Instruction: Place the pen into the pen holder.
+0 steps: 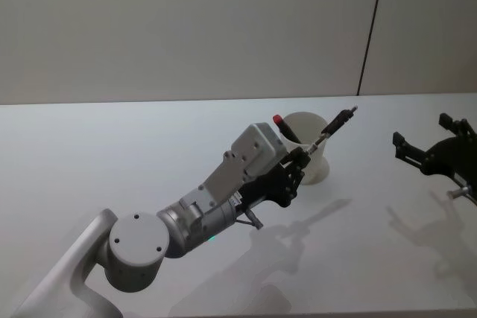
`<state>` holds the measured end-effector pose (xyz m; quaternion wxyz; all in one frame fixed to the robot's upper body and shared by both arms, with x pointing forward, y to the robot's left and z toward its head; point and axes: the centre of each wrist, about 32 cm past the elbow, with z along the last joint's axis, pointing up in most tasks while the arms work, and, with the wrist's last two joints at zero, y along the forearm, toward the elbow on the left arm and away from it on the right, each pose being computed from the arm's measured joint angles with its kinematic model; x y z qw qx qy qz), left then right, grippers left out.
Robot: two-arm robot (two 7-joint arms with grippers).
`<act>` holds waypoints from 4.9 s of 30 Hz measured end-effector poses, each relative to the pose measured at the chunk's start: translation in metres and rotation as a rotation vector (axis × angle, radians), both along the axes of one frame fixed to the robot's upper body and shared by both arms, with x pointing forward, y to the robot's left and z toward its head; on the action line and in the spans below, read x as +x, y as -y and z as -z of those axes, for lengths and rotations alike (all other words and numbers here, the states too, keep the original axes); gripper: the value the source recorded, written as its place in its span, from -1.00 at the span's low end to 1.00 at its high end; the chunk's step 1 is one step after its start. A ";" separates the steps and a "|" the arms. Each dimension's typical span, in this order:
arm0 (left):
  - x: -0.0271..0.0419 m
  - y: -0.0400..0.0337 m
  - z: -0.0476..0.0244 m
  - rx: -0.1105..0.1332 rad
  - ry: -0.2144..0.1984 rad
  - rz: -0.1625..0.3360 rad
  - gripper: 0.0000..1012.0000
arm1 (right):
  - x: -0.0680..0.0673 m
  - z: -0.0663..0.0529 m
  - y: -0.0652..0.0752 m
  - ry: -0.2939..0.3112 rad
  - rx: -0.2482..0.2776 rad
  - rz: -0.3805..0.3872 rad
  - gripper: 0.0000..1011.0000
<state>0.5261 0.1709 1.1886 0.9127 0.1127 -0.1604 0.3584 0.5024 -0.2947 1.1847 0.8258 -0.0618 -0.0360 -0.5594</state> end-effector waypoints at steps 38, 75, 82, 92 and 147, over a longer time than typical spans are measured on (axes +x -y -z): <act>-0.0002 0.0002 0.0001 0.001 0.000 -0.002 -0.74 | -0.007 -0.004 0.026 -0.274 0.416 -0.354 0.98; -0.0002 0.0002 0.0001 0.001 0.000 -0.002 -0.74 | 0.010 -0.017 -0.032 -0.393 0.677 -0.270 0.98; -0.0002 0.0002 0.0001 0.001 0.000 -0.002 -0.74 | 0.016 -0.015 -0.038 -0.427 0.700 -0.229 0.98; -0.0002 0.0002 0.0001 0.001 0.000 -0.002 -0.74 | 0.021 -0.013 -0.044 -0.450 0.740 -0.221 0.98; -0.0002 0.0002 0.0001 0.001 0.000 -0.002 -0.74 | 0.017 -0.005 -0.059 -0.356 0.876 -0.267 -0.63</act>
